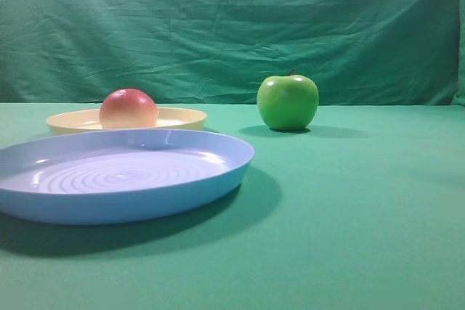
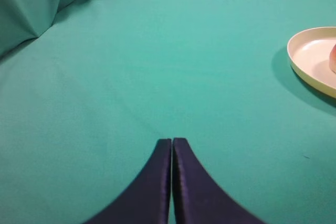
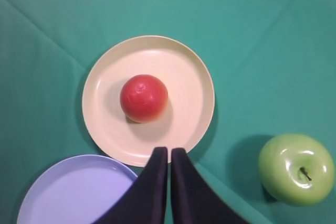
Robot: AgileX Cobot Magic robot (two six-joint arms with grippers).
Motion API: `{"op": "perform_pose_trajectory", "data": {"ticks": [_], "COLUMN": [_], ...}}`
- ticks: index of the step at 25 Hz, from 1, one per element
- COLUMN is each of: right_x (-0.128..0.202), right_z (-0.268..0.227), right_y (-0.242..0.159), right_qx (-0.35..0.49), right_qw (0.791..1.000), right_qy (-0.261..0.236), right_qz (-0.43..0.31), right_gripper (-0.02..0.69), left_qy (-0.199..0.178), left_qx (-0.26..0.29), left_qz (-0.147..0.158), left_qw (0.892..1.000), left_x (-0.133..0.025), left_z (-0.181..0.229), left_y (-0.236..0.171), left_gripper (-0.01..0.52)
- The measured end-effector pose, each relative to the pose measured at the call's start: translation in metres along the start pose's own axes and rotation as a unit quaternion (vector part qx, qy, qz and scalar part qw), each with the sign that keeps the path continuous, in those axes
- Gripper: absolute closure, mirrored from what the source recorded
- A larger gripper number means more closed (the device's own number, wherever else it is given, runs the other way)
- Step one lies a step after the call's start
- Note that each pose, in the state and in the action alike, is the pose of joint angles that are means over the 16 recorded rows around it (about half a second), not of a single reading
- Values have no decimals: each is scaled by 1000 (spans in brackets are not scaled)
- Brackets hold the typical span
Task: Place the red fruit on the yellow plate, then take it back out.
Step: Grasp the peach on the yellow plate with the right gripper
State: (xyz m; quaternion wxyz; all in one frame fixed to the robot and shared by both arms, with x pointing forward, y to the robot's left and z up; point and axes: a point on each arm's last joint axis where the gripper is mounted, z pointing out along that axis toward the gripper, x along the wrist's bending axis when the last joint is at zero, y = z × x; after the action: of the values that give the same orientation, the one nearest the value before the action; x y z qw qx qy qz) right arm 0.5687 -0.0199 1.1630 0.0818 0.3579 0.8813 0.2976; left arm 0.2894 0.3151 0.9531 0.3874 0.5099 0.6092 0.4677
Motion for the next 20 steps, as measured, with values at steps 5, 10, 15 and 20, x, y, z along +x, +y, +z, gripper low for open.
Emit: {"op": "perform_pose_trajectory", "data": {"ticks": [5,10,15,20], "right_x": [4,4,-2,-7], "right_z": [-48,-89,-117,-141], "right_y": [-1,-6,-13,-27], "right_qx": [-40,-75,-97,-103], "right_qw": [999,996,993,991], "right_qy": [-16,-35,-57,-81], "right_qz": [8,17,24,33], "right_gripper": [665,665,665,665], "left_qy": [0,0,0,0], "left_qx": [0,0,0,0], "left_qz": [0,0,0,0], "left_qw": [1000,1000,1000,1000], "left_x": [0,0,0,0], "left_z": [0,0,0,0], "left_y": [0,0,0,0], "left_gripper": [514,514,514,514]}}
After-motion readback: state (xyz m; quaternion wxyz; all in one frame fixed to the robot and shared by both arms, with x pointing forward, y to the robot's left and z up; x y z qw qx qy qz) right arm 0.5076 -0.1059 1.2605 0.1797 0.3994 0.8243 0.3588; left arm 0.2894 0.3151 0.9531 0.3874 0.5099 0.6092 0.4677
